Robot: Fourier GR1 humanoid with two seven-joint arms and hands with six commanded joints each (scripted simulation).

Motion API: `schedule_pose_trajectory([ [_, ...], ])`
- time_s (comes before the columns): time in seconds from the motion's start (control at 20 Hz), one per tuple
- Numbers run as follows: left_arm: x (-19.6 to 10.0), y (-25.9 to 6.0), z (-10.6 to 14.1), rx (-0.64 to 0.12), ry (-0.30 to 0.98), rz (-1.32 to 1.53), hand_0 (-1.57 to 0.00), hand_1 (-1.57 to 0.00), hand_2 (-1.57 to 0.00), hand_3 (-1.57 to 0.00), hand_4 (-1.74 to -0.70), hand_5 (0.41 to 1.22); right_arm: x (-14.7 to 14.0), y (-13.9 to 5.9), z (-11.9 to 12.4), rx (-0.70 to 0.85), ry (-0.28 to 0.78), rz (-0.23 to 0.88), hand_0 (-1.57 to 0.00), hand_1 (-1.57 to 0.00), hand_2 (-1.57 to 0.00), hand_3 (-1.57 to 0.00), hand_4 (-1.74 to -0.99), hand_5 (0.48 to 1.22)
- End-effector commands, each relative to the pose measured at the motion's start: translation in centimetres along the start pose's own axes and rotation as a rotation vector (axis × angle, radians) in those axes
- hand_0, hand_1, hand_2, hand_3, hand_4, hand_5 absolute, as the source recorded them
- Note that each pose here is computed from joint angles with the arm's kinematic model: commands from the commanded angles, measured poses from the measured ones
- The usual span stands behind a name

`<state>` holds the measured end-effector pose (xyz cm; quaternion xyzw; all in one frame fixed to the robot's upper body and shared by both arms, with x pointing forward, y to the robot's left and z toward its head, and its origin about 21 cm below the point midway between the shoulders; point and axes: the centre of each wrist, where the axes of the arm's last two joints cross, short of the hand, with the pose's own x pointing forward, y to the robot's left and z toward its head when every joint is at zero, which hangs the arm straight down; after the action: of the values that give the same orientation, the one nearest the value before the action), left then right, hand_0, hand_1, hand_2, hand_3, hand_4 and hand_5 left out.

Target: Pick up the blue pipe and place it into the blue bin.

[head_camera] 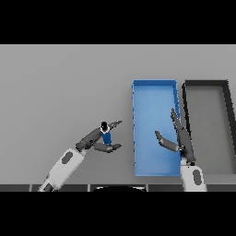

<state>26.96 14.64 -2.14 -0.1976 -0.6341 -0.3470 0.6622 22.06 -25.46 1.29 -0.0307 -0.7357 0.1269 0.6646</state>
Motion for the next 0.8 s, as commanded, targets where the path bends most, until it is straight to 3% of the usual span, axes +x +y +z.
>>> schedule_pose_trajectory([
  [0.0,-0.1,0.0,-0.3,0.008,-0.015,0.035,-0.02,-0.16,-0.29,-0.26,-1.21,0.607,-0.2,0.4,0.0,0.006,-0.003,-0.004,0.00,0.00,0.00,0.00,-1.261,0.600],
  [0.05,0.0,-0.2,-0.1,0.021,-0.033,0.073,-0.19,-0.35,-0.48,-0.52,-1.25,0.730,-0.4,0.3,-0.1,0.001,0.012,0.002,0.00,0.00,0.00,0.00,-1.260,0.600],
  [0.15,-0.2,-0.4,-0.4,0.053,-0.027,0.094,-0.67,-0.79,-0.87,-0.88,-1.42,0.906,-0.2,0.1,-0.1,-0.001,-0.011,0.008,0.00,0.00,0.00,0.00,-1.259,0.605],
  [0.3,-0.1,-1.5,-0.7,0.053,-0.063,0.106,-1.11,-1.17,-1.21,-1.16,-1.57,1.060,-0.2,0.2,-0.1,0.002,-0.019,0.007,0.00,0.00,0.00,0.00,-1.259,0.614],
  [0.5,0.0,-2.4,-0.7,0.067,-0.109,0.049,-1.38,-1.41,-1.42,-1.34,-1.67,1.155,0.1,0.0,-0.2,0.010,-0.016,0.016,0.00,0.00,0.00,0.00,-1.252,0.619],
  [0.75,3.0,-2.6,-1.4,0.050,-0.240,0.052,-1.51,-1.52,-1.52,-1.43,-1.71,1.199,-0.2,0.0,0.0,0.013,-0.005,0.017,0.00,0.00,0.00,0.00,-1.249,0.629],
])
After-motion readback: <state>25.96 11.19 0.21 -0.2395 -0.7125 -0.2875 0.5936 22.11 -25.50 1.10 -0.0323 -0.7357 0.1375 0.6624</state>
